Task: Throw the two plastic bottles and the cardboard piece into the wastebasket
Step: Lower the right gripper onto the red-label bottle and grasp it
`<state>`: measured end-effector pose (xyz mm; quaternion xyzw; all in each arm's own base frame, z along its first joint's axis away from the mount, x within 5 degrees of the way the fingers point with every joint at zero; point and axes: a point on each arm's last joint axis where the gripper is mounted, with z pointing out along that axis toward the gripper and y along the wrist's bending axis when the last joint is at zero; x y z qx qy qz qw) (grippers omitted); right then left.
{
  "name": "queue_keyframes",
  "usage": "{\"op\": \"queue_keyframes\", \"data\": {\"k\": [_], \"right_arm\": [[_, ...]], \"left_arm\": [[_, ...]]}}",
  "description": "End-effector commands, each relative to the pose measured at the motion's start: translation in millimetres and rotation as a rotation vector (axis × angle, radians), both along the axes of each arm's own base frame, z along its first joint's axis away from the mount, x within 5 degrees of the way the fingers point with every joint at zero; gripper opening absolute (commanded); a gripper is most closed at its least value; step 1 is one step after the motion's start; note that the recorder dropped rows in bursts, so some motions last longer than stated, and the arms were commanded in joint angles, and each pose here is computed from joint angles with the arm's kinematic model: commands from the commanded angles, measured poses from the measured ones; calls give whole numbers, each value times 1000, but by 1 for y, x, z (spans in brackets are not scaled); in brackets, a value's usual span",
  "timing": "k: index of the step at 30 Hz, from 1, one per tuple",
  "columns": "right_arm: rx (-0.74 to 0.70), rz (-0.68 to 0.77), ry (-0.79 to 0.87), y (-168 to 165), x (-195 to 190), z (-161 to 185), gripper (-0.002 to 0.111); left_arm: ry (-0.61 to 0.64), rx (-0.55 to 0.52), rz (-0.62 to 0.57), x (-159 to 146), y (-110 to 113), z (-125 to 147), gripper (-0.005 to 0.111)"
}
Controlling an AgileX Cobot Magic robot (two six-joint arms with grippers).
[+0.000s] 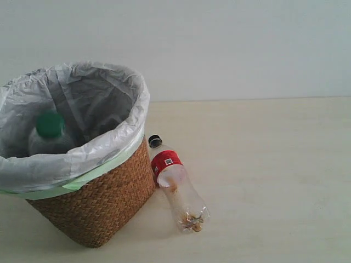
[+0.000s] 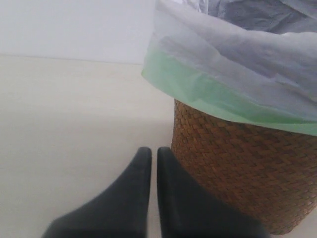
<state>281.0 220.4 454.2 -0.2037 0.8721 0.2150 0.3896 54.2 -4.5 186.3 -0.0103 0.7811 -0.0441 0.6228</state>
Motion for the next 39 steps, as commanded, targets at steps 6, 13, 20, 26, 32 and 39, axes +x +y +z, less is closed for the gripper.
{"op": "queue_keyframes", "data": {"k": [6,13,20,26,32,39], "right_arm": [[-336,-89,122,-19,12,-42,66],[-466,-119,278,-34,40,-100,66],[-498,57,397,-19,44,-160,66],[-452,164,428,-7,44,-187,66],[-499,257,416,-3,50,-205,66],[-444,316,467,13,59,-243,66]], "left_arm": [[-2,-2,2,0,0,-1,4],[-2,-2,2,0,0,-1,4],[-2,-2,2,0,0,-1,4],[-2,-2,2,0,0,-1,4],[-2,-2,2,0,0,-1,4],[-2,-2,2,0,0,-1,4]]}}
